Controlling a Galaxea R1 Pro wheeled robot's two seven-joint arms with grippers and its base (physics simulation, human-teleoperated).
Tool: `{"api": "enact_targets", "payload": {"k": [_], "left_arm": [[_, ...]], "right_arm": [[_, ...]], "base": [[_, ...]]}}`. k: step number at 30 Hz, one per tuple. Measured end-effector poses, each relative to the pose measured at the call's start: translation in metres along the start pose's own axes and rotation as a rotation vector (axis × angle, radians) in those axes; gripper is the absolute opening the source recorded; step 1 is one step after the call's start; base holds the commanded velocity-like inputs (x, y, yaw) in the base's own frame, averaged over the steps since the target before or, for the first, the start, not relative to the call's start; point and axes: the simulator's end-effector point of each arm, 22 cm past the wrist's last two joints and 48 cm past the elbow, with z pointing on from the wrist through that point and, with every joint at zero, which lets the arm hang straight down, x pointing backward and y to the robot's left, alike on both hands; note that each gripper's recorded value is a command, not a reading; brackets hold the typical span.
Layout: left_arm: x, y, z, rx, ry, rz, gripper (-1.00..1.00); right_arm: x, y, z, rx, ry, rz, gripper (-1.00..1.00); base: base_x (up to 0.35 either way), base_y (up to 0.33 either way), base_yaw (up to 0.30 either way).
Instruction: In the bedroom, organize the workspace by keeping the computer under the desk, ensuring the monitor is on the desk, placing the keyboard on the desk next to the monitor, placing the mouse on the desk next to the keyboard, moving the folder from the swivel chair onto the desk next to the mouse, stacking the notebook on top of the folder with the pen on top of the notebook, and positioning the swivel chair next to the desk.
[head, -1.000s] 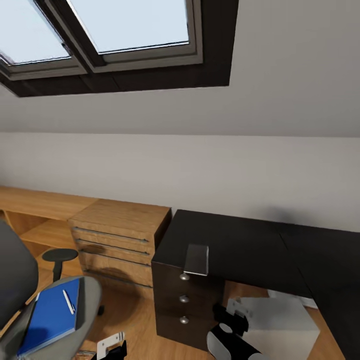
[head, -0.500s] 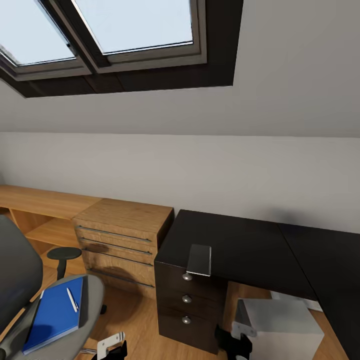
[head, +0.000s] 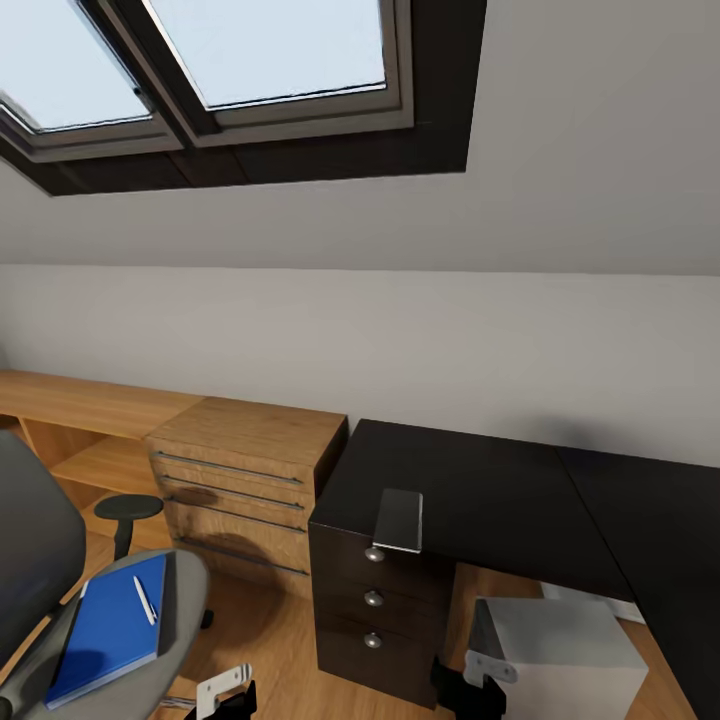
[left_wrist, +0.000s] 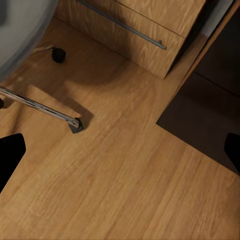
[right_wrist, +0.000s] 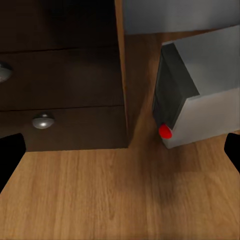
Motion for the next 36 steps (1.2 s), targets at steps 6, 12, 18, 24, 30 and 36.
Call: {"api": "enact_targets", "payload": {"k": [6,12,18,24,30,36], "left_arm": [[-0.004,-0.007,-0.007,0.007,0.006,-0.002,1.0],[0.004,-0.014,-0.017,0.005,0.033,-0.003,1.0],[0.047,0.019,-0.038,-0.06,0.12,0.023,1.0],[0.093,0.042,-0.068,-0.091,0.192,0.041,1.0],[0.124,0.058,-0.095,-0.107,0.236,0.05,1.0],[0.141,0.08,-0.131,-0.127,0.154,0.052,1.0]], "right_arm": [[-0.006,0.001,-0.006,-0.001,0.0,-0.001,1.0],[-0.012,0.0,-0.012,0.001,0.001,-0.004,1.0],[0.01,-0.01,-0.026,0.01,0.033,-0.013,1.0],[0.033,-0.019,-0.047,0.001,0.012,-0.049,1.0],[0.044,-0.027,-0.068,-0.018,-0.041,-0.091,1.0],[0.061,-0.053,-0.086,-0.008,-0.042,-0.129,1.0]], "base": [[0.0,0.0,0.011],[0.0,0.0,0.182],[0.0,0.0,0.263],[0.0,0.0,0.276],[0.0,0.0,0.278],[0.0,0.0,0.278]]}}
